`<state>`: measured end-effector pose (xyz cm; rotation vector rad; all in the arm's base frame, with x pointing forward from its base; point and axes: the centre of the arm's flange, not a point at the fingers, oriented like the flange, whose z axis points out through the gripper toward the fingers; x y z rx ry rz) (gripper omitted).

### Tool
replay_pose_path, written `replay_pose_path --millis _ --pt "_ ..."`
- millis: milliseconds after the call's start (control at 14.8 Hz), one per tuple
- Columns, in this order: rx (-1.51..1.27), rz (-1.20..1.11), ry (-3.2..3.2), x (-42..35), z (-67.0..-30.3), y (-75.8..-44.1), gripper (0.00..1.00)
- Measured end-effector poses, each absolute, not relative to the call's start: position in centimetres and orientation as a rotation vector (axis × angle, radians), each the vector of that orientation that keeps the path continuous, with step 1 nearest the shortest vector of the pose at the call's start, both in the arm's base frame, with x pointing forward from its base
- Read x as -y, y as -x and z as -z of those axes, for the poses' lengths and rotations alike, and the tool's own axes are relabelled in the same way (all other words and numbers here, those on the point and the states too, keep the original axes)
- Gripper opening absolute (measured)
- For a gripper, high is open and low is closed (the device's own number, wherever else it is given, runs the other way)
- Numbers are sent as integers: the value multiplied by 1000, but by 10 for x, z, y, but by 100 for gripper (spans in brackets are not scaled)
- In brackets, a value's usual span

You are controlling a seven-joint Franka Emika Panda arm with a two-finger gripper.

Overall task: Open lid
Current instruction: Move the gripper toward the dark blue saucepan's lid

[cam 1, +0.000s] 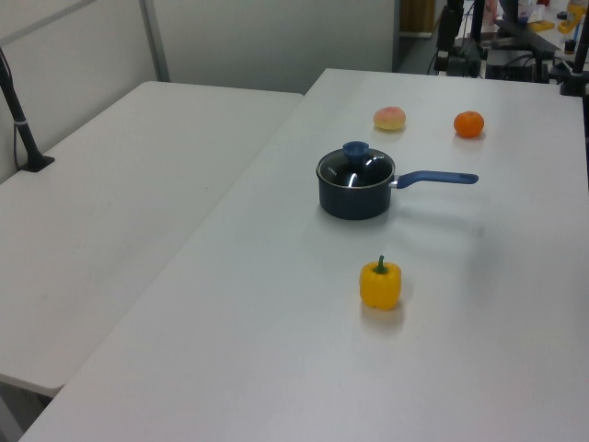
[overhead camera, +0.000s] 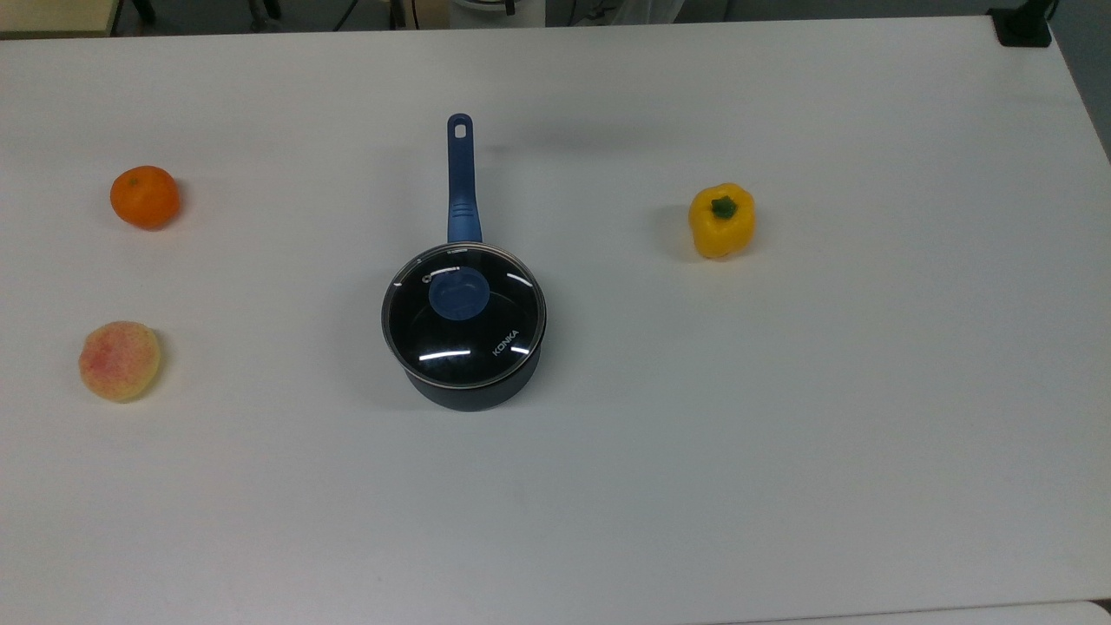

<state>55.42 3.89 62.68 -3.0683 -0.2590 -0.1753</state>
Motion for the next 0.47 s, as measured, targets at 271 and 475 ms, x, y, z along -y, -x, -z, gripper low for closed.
replay_pose_path --millis 271,475 --pt "242 175 3070 -32 -623 -558 100" --pt "225 258 3067 -28 -615 -573 100"
